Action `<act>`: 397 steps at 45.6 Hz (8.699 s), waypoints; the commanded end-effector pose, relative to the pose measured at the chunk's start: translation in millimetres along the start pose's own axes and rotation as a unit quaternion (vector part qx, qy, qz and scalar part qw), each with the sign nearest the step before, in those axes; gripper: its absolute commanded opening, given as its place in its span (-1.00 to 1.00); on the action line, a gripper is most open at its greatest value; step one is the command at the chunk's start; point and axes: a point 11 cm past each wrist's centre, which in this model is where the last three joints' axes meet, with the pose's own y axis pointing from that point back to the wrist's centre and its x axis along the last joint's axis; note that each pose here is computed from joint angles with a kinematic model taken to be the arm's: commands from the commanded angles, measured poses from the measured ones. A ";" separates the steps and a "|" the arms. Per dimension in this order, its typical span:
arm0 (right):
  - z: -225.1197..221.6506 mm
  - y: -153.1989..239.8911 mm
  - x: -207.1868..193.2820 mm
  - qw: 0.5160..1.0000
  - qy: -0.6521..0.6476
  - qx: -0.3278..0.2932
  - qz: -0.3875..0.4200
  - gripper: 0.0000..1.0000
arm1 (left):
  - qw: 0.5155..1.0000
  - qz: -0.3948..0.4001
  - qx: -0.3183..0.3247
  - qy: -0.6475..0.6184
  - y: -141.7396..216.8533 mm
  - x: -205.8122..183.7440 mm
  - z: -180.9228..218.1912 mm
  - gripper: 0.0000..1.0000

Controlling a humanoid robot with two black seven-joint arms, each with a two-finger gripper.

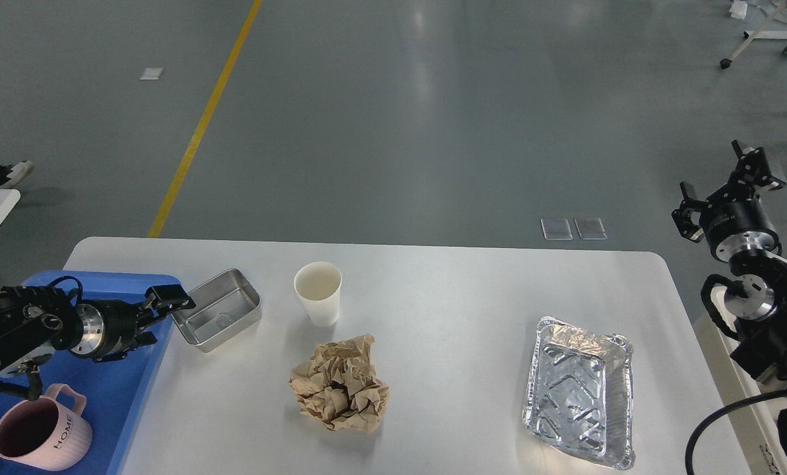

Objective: Tidy desktop
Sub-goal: 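Reach the left gripper to the small metal tray and grasp it, then lift the metal tray and place it into the blue bin, then release the tray and raise the left gripper above the bin, then move the right arm down toward the foil tray's near edge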

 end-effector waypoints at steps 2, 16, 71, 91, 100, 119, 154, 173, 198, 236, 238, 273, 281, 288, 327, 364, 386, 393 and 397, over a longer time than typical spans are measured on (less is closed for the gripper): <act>0.7 0.2 0.0 1.000 0.004 -0.003 -0.002 1.00 | 1.000 -0.004 -0.005 0.001 -8.7 -10.4 3.9 0.94; -0.3 0.8 2.5 1.000 0.007 -0.002 0.001 1.00 | 1.000 -0.008 -0.005 -0.002 -18.3 -22.3 5.8 0.69; -0.2 5.9 13.8 1.000 0.013 -0.005 0.009 1.00 | 0.998 -0.040 0.046 -0.015 -13.1 -29.0 -12.2 -1.00; -2.7 4.1 11.7 1.000 0.013 -0.003 0.007 1.00 | 0.995 -0.045 -0.010 -0.093 111.1 4.9 -26.8 -1.00; -4.2 2.9 9.8 1.000 0.012 -0.001 0.005 1.00 | 0.995 -0.008 -0.022 -0.100 194.2 24.9 -41.3 -1.00; -6.0 0.7 6.6 1.000 0.011 0.001 0.003 1.00 | 0.996 0.051 -0.026 -0.069 339.5 52.5 -68.9 -1.00; -1.4 -0.2 0.5 1.000 0.007 -0.002 -0.002 1.00 | 0.969 0.138 0.005 0.207 204.1 107.5 -133.8 -1.00; -0.6 -0.2 -0.1 1.000 0.007 -0.002 -0.003 1.00 | 0.964 0.112 0.073 0.232 105.6 83.5 -134.7 -1.00; 0.2 -0.3 -1.1 1.000 0.006 -0.003 -0.004 1.00 | 0.956 0.126 0.122 0.234 74.4 71.8 -136.3 -0.96; -9.8 -2.3 1.9 1.000 0.010 0.005 -0.003 1.00 | 0.963 0.076 0.095 0.239 65.3 66.4 -120.3 0.64; -11.7 -2.3 3.1 1.000 0.011 0.006 -0.003 1.00 | 0.963 0.076 0.090 0.243 79.7 76.7 -122.0 0.79; -19.4 -9.9 -9.9 0.999 0.026 0.007 -0.023 1.00 | 0.841 0.011 -0.421 0.341 124.8 159.9 152.2 0.95; -14.2 -7.1 -7.1 0.999 0.028 0.001 -0.021 1.00 | 0.733 -0.060 -0.502 0.455 85.6 125.8 169.6 0.95; -9.5 -7.1 -10.6 0.999 0.037 -0.007 -0.028 1.00 | 0.647 -0.104 -0.532 0.536 51.0 91.5 168.4 0.95; 62.4 4.3 -87.1 0.962 0.134 -0.127 -0.203 1.00 | 0.477 -0.116 -0.550 0.676 2.7 36.0 117.5 0.95; -24.5 37.6 -15.1 0.808 0.372 -0.276 -0.365 1.00 | 0.551 -0.138 -0.503 0.651 -14.0 5.9 111.8 0.95; -1.5 135.0 -44.8 0.665 0.485 -0.279 -0.494 1.00 | 0.561 -0.132 -0.500 0.646 -10.8 10.9 105.5 0.95; -55.5 162.1 -3.4 0.646 0.536 -0.286 -0.463 1.00 | 0.580 -0.142 -0.488 0.636 -14.5 4.4 110.3 0.95; -81.4 184.3 6.4 0.636 0.555 -0.285 -0.455 1.00 | 0.586 -0.144 -0.486 0.633 -14.7 4.0 112.7 0.95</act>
